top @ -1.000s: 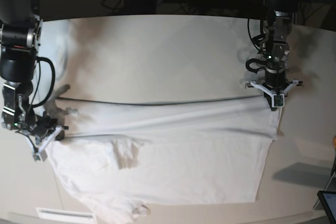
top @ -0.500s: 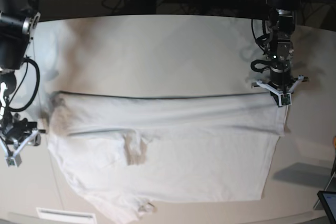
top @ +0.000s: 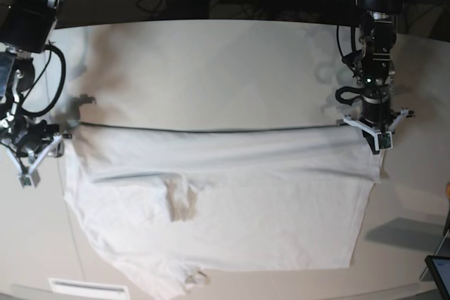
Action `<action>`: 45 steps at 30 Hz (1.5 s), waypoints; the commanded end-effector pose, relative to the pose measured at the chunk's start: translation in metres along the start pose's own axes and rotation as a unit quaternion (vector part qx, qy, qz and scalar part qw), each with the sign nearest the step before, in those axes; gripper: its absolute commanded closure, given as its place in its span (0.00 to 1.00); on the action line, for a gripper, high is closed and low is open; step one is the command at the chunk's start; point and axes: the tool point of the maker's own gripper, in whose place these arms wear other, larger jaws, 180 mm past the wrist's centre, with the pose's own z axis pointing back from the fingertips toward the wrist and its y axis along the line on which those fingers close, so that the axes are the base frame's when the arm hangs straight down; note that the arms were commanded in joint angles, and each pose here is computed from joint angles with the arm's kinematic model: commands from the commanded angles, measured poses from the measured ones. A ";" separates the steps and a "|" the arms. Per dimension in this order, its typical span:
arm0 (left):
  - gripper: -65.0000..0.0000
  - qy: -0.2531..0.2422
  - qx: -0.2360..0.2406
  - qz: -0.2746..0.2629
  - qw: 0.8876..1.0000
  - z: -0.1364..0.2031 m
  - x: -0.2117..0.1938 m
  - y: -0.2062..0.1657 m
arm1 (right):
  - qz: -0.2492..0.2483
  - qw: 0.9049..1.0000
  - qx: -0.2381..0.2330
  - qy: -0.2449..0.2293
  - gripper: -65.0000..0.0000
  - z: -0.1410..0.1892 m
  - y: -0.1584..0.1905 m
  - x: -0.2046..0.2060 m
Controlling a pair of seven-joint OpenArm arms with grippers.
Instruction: Fold the T-shirt properly
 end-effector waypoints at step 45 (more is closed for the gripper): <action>1.00 0.044 0.026 -0.013 0.999 -0.014 -0.036 0.019 | 0.043 0.999 0.012 -0.023 0.66 0.043 0.054 0.022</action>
